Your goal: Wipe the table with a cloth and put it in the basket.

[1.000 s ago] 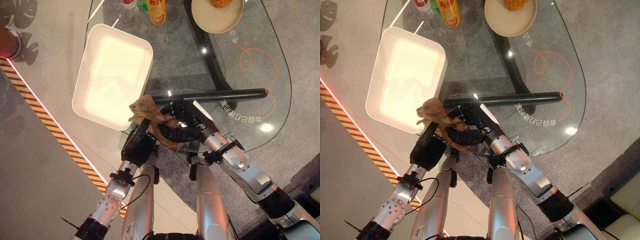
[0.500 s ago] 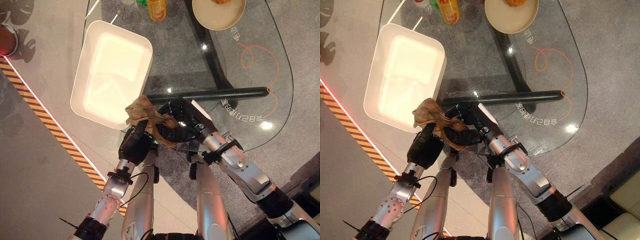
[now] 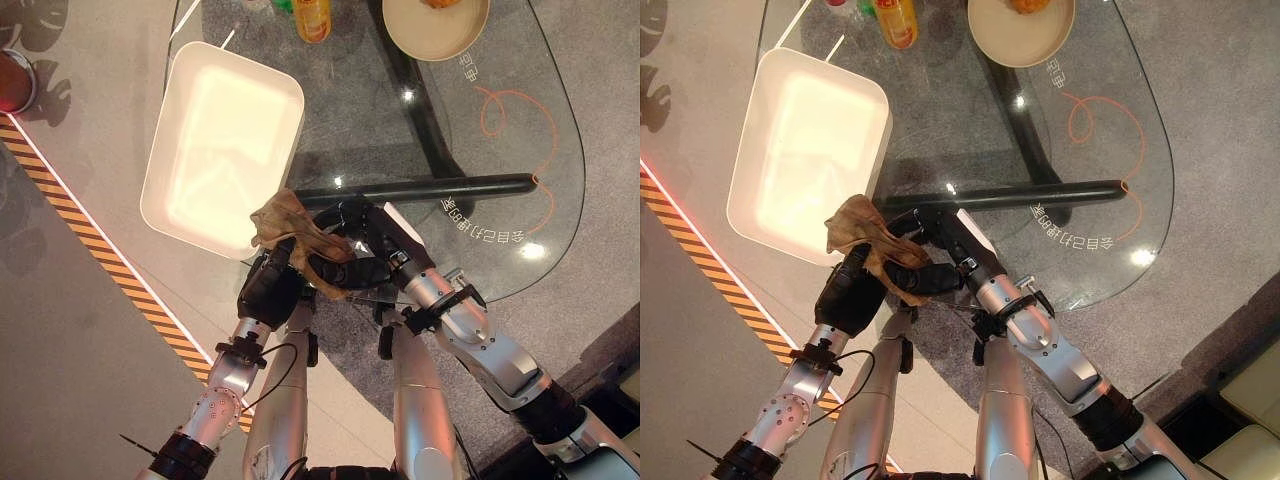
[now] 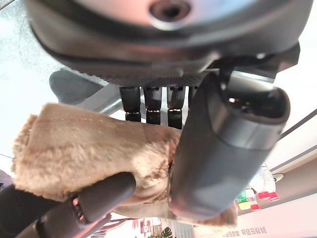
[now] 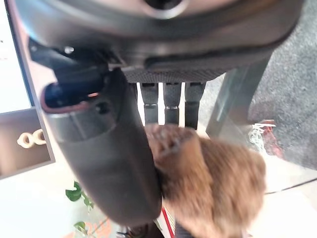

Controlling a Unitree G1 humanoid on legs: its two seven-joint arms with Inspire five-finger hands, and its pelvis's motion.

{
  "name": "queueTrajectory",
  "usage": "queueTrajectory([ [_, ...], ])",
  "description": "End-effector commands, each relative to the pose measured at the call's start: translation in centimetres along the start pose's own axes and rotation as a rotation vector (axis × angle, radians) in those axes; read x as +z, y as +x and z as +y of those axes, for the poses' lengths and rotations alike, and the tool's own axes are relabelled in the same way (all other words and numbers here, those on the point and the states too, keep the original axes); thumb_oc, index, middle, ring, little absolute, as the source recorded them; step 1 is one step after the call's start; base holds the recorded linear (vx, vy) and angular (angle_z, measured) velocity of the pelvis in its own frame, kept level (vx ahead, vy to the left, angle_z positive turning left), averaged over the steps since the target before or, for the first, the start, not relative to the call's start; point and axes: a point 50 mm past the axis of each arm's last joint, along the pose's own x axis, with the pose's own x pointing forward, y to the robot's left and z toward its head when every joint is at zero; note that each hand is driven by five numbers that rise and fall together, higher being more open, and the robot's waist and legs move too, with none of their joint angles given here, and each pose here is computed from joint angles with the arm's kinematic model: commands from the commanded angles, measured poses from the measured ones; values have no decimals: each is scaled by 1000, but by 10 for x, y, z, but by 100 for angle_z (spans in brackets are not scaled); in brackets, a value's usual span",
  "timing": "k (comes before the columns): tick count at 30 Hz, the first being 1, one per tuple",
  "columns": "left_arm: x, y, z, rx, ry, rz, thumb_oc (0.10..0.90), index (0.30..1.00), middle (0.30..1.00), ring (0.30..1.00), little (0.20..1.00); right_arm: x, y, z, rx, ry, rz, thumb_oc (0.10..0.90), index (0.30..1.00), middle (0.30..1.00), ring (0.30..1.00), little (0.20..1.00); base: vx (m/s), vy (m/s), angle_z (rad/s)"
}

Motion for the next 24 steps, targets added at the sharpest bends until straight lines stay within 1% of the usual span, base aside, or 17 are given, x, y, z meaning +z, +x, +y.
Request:
queueTrajectory([
  [1, 2, 5, -61, -360, 4, -29, 100, 300, 300, 300, 200, 41, -4, -7, -61, -97, -229, 800, 900, 900, 900, 900, 0, 0, 0],
  [8, 6, 1, -59, -347, 11, -51, 100, 300, 300, 300, 200, 55, -12, -16, -122, -180, -300, 800, 900, 900, 900, 900, 0, 0, 0],
  [13, 8, 1, -57, -340, 23, -60, 100, 300, 300, 300, 200, 61, -15, -22, -172, -198, -332, 800, 900, 900, 900, 900, 0, 0, 0],
  [17, 10, 0, -56, -332, 27, -68, 100, 300, 300, 300, 200, 63, -17, -27, -211, -232, -342, 800, 900, 900, 900, 900, 0, 0, 0],
  [22, 16, -3, -54, -326, 64, -106, 100, 300, 300, 300, 200, 63, -22, -33, -230, -229, -335, 800, 900, 900, 900, 900, 0, 0, 0],
  [24, 22, -4, -55, -343, 118, -128, 100, 300, 300, 300, 200, 60, -24, -35, -239, -242, -311, 800, 900, 900, 900, 900, 0, 0, 0],
])
